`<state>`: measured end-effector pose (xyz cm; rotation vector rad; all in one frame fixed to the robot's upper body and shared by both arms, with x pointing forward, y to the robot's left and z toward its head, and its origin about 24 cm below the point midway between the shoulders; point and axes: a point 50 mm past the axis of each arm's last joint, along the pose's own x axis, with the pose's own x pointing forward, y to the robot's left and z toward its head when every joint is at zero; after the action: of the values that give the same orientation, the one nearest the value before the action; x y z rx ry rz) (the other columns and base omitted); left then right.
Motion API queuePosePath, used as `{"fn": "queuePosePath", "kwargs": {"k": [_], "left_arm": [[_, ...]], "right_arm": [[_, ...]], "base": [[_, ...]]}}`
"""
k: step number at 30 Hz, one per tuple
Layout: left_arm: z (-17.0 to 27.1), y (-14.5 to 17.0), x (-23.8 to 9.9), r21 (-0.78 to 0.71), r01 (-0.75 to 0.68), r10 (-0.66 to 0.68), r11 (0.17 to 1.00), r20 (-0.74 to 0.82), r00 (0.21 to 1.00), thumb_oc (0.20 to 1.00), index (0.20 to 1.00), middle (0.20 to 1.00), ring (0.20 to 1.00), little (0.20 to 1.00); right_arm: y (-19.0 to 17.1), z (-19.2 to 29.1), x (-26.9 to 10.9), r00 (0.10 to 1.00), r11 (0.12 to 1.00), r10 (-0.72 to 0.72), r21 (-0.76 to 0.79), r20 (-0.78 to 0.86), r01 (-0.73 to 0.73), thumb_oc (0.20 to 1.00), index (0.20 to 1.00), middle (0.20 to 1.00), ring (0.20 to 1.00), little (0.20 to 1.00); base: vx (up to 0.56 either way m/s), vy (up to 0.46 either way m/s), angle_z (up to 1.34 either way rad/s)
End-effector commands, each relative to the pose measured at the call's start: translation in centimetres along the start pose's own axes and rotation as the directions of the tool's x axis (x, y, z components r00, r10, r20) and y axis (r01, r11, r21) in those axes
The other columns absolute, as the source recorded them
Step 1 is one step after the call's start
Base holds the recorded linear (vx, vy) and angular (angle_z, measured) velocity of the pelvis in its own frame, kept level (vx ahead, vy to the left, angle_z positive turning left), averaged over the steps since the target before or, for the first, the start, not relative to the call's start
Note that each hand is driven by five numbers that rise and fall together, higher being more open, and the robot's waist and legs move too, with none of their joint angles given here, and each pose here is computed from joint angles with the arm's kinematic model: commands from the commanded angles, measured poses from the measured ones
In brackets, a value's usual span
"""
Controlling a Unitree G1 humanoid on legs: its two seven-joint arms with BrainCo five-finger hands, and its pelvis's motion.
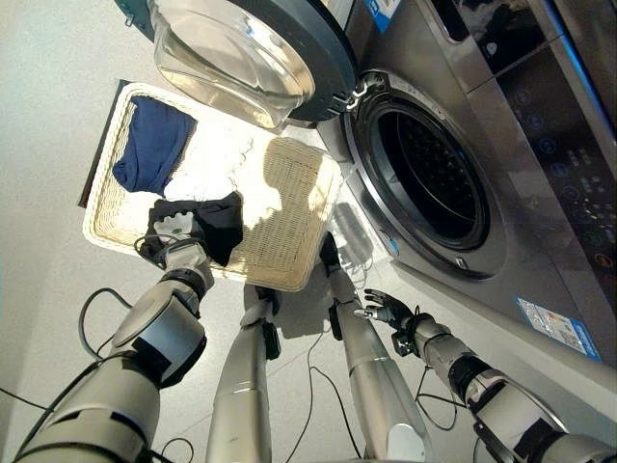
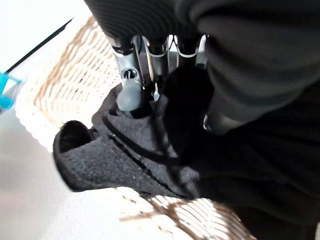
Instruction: Put the clothes into the washing machine.
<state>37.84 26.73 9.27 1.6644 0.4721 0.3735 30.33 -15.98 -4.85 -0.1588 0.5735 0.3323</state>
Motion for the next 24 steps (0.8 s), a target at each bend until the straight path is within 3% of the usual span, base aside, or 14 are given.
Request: {"fn": "queuePosePath", "kwargs": {"k": [1, 3, 7, 8, 10, 13, 14, 16, 18, 19, 24], "left_arm": [[-1.1, -2.8, -0.9, 0.069, 0.077, -0.074, 0.995, -0.035, 0.997, 0.200, 0.200, 0.200, 0.200, 0.200], [-0.6, -2.5, -0.9, 0.059, 0.029, -0.028, 0.998, -0.004, 1.000, 0.200, 0.200, 0.200, 0.200, 0.200], [0.2, -2.4, -1.0, -0.186, -0.017, 0.020, 0.982, 0.015, 1.000, 0.200, 0.200, 0.200, 0.200, 0.200], [0.6, -1.8, -0.9, -0.308, -0.045, 0.054, 0.950, 0.022, 0.998, 0.200, 0.200, 0.200, 0.200, 0.200], [1.1, -0.7, -0.6, -0.482, -0.076, 0.103, 0.873, 0.031, 0.994, 0.200, 0.200, 0.200, 0.200, 0.200], [2.1, 1.0, -0.8, -0.765, -0.073, 0.169, 0.640, 0.048, 0.985, 0.200, 0.200, 0.200, 0.200, 0.200], [2.7, 1.1, -1.4, -0.851, -0.042, 0.177, 0.523, 0.060, 0.982, 0.200, 0.200, 0.200, 0.200, 0.200], [3.5, 1.0, -2.5, -0.917, 0.013, 0.204, 0.398, 0.102, 0.974, 0.200, 0.200, 0.200, 0.200, 0.200], [4.0, 0.6, -3.5, -0.939, 0.043, 0.228, 0.342, 0.127, 0.965, 0.200, 0.200, 0.200, 0.200, 0.200], [4.4, 0.2, -5.0, -0.959, 0.087, 0.256, 0.270, 0.159, 0.953, 0.200, 0.200, 0.200, 0.200, 0.200], [4.1, -0.6, -6.6, -0.966, 0.106, 0.296, 0.237, 0.176, 0.939, 0.200, 0.200, 0.200, 0.200, 0.200]], "right_arm": [[-0.7, -0.6, -0.6, 1.000, 1.000, -0.007, 0.022, 0.010, 0.007, 1.000, 1.000, 1.000, 1.000, 1.000], [-0.5, 0.0, -0.5, 0.999, 0.999, -0.001, 0.046, 0.053, -0.001, 1.000, 1.000, 1.000, 1.000, 1.000], [-0.1, 1.5, -0.3, 0.989, 0.996, 0.005, 0.090, 0.150, -0.019, 1.000, 1.000, 1.000, 1.000, 1.000], [0.2, 2.5, -0.3, 0.979, 0.995, 0.008, 0.099, 0.204, -0.029, 1.000, 1.000, 1.000, 1.000, 1.000], [0.6, 4.4, -0.5, 0.956, 0.995, 0.006, 0.092, 0.293, -0.034, 1.000, 1.000, 1.000, 1.000, 1.000], [2.0, 8.1, -1.6, 0.888, 0.991, -0.008, 0.124, 0.461, -0.055, 1.000, 1.000, 1.000, 1.000, 1.000], [2.5, 9.0, -2.3, 0.861, 0.989, -0.020, 0.133, 0.509, -0.056, 1.000, 1.000, 1.000, 1.000, 1.000], [2.7, 9.8, -3.3, 0.824, 0.989, -0.042, 0.142, 0.565, -0.047, 1.000, 1.000, 1.000, 1.000, 1.000], [2.6, 10.2, -4.0, 0.807, 0.987, -0.057, 0.153, 0.588, -0.042, 1.000, 1.000, 1.000, 1.000, 1.000], [2.2, 10.5, -4.9, 0.782, 0.988, -0.079, 0.154, 0.618, -0.022, 1.000, 1.000, 1.000, 1.000, 1.000], [1.4, 10.5, -6.3, 0.752, 0.987, -0.110, 0.159, 0.650, 0.007, 1.000, 1.000, 1.000, 1.000, 1.000]], "base": [[-0.03, -0.040, 0.03], [-0.04, -0.080, 0.04], [-0.04, -0.069, 0.06], [-0.05, -0.068, 0.12], [-0.06, -0.087, 0.07], [-0.05, -0.099, 0.08], [-0.05, -0.088, 0.18], [-0.05, -0.081, 0.19], [-0.04, -0.062, 0.20], [-0.03, -0.053, 0.24], [-0.02, -0.020, 0.13]]}}
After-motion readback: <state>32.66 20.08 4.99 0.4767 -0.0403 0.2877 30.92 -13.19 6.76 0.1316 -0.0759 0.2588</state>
